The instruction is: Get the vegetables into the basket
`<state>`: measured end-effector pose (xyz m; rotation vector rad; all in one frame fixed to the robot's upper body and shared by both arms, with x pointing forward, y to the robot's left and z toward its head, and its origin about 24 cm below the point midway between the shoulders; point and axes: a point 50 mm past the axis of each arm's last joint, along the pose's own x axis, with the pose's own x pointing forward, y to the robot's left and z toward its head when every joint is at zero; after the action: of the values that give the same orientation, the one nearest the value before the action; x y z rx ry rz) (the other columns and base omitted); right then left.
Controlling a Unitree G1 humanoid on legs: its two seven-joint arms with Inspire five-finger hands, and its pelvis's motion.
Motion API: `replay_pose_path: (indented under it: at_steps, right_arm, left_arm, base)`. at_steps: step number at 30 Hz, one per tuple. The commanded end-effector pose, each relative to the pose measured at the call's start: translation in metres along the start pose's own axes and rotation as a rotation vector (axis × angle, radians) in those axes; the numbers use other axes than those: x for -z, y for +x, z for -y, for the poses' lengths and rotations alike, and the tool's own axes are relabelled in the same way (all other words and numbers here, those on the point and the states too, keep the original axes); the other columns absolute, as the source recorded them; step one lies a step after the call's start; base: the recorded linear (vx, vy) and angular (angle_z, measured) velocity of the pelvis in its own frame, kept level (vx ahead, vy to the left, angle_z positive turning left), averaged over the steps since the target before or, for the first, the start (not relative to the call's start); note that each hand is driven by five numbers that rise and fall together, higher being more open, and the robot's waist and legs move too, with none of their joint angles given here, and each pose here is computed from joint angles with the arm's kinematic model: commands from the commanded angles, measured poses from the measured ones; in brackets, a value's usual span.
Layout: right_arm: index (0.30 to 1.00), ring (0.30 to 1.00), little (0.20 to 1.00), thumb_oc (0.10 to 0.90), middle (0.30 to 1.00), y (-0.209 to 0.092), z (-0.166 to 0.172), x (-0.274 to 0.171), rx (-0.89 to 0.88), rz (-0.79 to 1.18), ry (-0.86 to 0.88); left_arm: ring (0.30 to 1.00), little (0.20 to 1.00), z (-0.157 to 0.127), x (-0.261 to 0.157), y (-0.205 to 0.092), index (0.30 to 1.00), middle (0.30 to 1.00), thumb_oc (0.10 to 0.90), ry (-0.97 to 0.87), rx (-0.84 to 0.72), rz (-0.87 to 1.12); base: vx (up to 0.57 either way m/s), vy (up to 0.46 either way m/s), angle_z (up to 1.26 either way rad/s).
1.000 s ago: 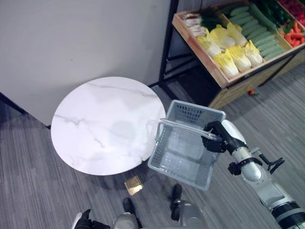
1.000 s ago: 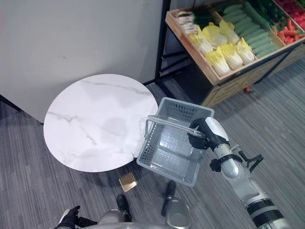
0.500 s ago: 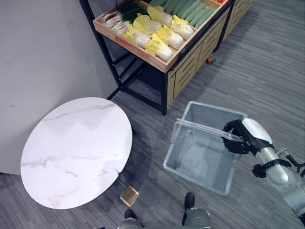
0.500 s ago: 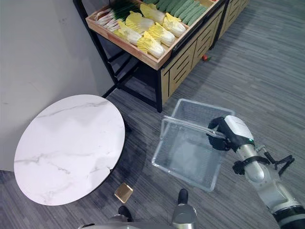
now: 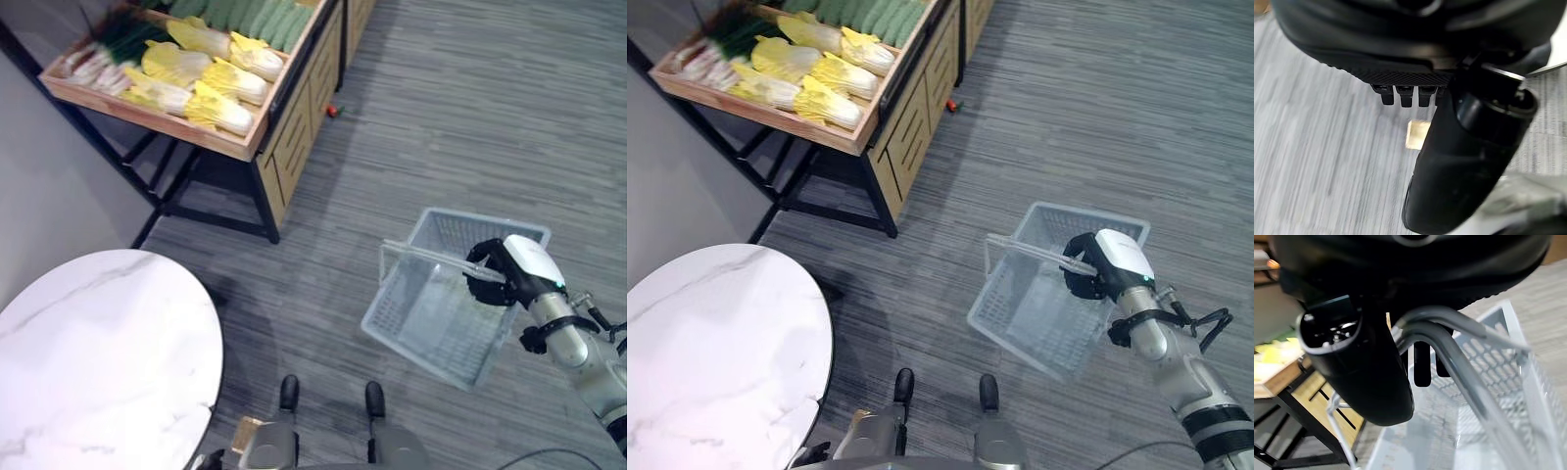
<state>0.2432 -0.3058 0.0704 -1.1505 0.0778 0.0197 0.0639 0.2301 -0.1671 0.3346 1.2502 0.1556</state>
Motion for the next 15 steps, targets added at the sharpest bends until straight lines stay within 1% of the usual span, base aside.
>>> replay_pose_path:
  at_steps: [1,5,7,9,11,15]
  right_arm:
    - [0.3,0.3,0.3,0.4,0.3,0.018,0.065,-0.048,0.27,0.261,0.022]
    - [0.3,0.3,0.3,0.4,0.3,0.017,0.057,-0.042,0.263,0.225,0.045]
    - [0.3,0.3,0.3,0.4,0.3,0.018,0.052,-0.031,0.267,0.165,0.054]
    - [0.3,0.3,0.3,0.4,0.3,0.019,0.05,-0.027,0.272,0.145,0.059]
    - [0.3,0.3,0.3,0.4,0.3,0.025,0.046,-0.016,0.306,0.081,0.07]
    - [0.3,0.3,0.3,0.4,0.3,0.03,0.04,-0.011,0.301,0.037,0.076]
  left_arm:
    - [1.0,1.0,-0.008,0.02,-0.002,1.0,1.0,0.9,0.046,-0.016,-0.071]
    - [1.0,1.0,-0.01,0.023,-0.003,1.0,1.0,0.9,0.08,-0.01,-0.076]
    - [1.0,1.0,-0.015,0.02,-0.002,1.0,1.0,0.9,0.093,-0.019,-0.06]
    - [1.0,1.0,-0.018,0.018,-0.001,1.0,1.0,0.9,0.098,-0.028,-0.054]
    - [1.0,1.0,-0.035,0.0,0.003,1.0,1.0,0.9,0.144,-0.081,0.008]
    - [1.0,1.0,-0.044,-0.01,0.004,1.0,1.0,0.9,0.106,-0.118,0.044]
  base:
    - [0.08,0.211,-0.41]
    - [0.05,0.244,-0.39]
    - [0.01,0.299,-0.42]
    - [-0.02,0.14,-0.63]
    - [-0.03,0.184,-0.43]
    - [0.01,-0.007,-0.72]
